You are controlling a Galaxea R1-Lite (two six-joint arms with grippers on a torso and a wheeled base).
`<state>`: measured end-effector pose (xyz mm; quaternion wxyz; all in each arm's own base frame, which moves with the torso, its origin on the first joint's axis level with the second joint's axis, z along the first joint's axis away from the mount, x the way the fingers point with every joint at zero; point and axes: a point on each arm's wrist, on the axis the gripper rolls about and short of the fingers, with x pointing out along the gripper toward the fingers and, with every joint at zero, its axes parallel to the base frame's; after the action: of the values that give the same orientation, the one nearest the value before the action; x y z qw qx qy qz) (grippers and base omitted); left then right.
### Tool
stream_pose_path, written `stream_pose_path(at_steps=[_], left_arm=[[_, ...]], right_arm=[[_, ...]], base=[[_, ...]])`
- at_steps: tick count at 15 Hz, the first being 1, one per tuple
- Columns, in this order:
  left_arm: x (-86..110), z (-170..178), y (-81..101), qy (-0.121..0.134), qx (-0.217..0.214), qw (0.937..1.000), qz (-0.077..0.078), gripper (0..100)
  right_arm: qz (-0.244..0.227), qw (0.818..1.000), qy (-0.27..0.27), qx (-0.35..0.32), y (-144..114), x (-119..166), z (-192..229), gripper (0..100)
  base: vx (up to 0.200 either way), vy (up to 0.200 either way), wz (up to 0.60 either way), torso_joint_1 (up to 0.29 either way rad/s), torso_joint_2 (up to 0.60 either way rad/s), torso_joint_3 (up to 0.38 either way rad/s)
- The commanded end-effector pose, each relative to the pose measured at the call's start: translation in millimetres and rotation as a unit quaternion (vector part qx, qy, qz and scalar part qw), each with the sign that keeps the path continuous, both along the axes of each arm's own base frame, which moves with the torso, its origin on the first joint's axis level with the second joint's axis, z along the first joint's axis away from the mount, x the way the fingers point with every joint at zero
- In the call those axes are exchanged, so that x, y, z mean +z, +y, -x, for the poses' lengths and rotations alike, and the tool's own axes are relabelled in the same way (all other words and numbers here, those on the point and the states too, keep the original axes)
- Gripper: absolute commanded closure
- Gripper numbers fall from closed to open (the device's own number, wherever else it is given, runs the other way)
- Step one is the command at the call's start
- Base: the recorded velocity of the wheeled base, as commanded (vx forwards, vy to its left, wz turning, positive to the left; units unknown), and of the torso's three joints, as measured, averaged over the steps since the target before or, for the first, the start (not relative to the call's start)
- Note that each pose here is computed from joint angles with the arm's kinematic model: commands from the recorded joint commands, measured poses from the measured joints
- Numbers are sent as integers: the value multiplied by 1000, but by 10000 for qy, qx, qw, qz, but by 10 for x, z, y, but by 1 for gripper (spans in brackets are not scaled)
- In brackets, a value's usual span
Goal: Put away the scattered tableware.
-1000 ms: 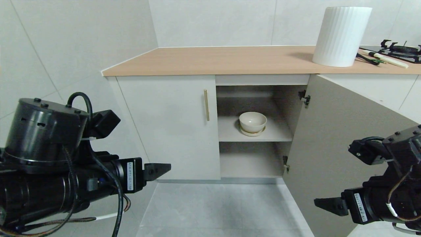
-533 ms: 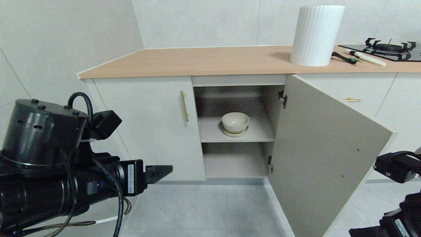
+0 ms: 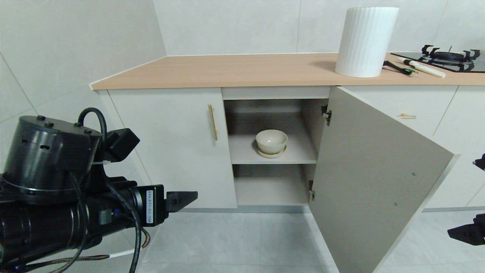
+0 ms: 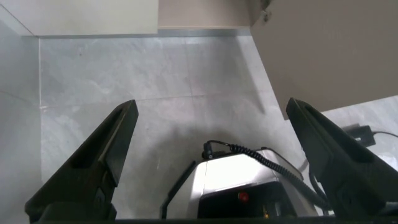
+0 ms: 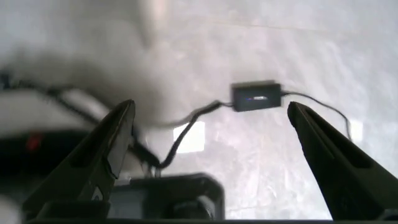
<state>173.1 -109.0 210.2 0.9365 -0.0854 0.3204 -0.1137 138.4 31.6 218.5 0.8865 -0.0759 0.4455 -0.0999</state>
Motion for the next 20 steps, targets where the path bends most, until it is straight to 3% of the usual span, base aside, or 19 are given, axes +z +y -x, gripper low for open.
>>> stream_pose_path(at_steps=[1, 6, 10, 14, 20], left_arm=[[-5, -3, -3, 11, -4, 10000, -1, 0], [11, 11, 6, -25, -2, 10000, 10, 0], [15, 13, 7, -36, -9, 10000, 22, 0], [25, 21, 12, -57, -13, 10000, 29, 0], [36, 35, 22, -97, -44, 9999, 5, 0]], right_arm=[[44, 9977, -103, -665, -142, -31, -234, 0], [-34, 9849, -814, -1525, -405, -127, -745, 0], [-664, 9825, -1119, -1330, -416, -141, -899, 0], [-983, 9826, -1125, -1105, -311, -141, -905, 0], [-1581, 9802, -1058, -555, 95, -154, -870, 0]], base=[[0, 0, 0, 0, 0, 0], [0, 0, 0, 0, 0, 0], [0, 0, 0, 0, 0, 0], [0, 0, 0, 0, 0, 0], [0, 0, 0, 0, 0, 0]])
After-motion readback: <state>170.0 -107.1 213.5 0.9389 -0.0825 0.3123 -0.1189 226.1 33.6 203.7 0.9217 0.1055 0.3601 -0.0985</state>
